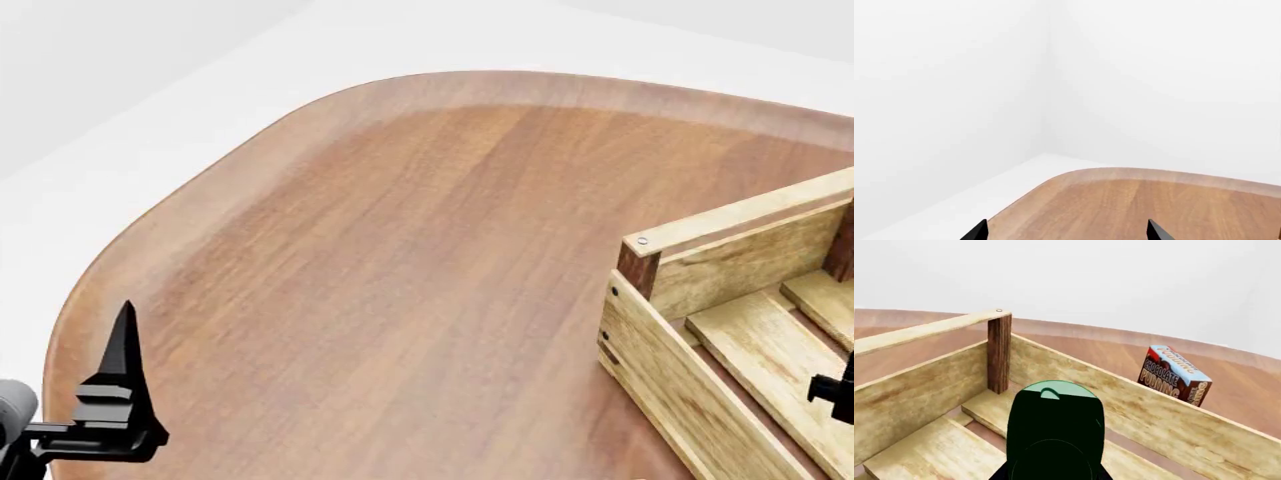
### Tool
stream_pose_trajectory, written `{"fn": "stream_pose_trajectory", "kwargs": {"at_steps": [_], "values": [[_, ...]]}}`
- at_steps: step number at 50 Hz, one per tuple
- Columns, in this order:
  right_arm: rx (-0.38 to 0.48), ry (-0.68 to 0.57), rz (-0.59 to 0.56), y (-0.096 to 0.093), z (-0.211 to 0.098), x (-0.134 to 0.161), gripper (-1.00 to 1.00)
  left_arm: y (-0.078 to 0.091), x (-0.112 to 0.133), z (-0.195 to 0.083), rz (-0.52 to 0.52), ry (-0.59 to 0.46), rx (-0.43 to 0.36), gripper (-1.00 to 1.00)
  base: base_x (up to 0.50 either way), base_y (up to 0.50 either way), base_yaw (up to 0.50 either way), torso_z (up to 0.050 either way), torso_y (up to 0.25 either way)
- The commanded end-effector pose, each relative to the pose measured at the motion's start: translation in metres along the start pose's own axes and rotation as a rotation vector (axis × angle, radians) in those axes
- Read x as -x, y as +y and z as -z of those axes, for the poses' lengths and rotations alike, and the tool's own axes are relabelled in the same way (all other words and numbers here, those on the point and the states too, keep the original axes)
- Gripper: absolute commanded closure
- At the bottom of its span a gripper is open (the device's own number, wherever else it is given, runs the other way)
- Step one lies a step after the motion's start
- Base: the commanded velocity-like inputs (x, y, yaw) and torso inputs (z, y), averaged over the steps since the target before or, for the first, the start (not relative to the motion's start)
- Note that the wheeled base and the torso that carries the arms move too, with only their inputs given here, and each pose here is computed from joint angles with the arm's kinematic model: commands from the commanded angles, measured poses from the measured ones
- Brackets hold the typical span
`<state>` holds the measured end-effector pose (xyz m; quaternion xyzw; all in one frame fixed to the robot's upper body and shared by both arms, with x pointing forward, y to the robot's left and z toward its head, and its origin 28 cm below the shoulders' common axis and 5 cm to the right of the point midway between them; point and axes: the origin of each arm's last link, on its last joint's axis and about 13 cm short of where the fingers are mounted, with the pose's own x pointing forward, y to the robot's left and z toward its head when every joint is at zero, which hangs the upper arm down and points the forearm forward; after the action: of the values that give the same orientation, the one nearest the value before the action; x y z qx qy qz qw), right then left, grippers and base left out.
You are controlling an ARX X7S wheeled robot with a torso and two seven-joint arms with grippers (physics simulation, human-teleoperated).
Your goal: Pick up the salad dressing and put it in the tray.
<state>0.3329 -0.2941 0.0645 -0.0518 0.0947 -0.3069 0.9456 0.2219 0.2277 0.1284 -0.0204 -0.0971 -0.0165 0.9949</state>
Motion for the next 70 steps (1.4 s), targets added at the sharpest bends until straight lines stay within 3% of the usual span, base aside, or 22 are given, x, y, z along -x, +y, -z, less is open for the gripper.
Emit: {"fn": "stream_pose_trajectory", "kwargs": {"at_steps": [1,50,51,70], "values": [[0.009,-0.015,0.005,-0.001,0.009,0.003,1.00,0.000,0.000,0.000,0.001,-0.002,-0.003,-1.00,0.00,0.00,0.00,0.000,0.000],[-0.008,0.048,0.019,-0.003,0.040,0.016,1.00,0.000,0.001,0.002,0.002,-0.003,-0.005,-1.00,0.00,0.00,0.00,0.000,0.000],[-0.007,0.047,0.021,-0.003,0.040,0.016,-1.00,0.000,0.001,0.002,0.002,-0.003,-0.005,-1.00,0.00,0.00,0.00,0.000,0.000],[-0.006,0.043,0.017,-0.004,0.036,0.013,-1.00,0.000,0.001,0.000,0.004,-0.008,-0.007,-1.00,0.00,0.00,0.00,0.000,0.000]]}}
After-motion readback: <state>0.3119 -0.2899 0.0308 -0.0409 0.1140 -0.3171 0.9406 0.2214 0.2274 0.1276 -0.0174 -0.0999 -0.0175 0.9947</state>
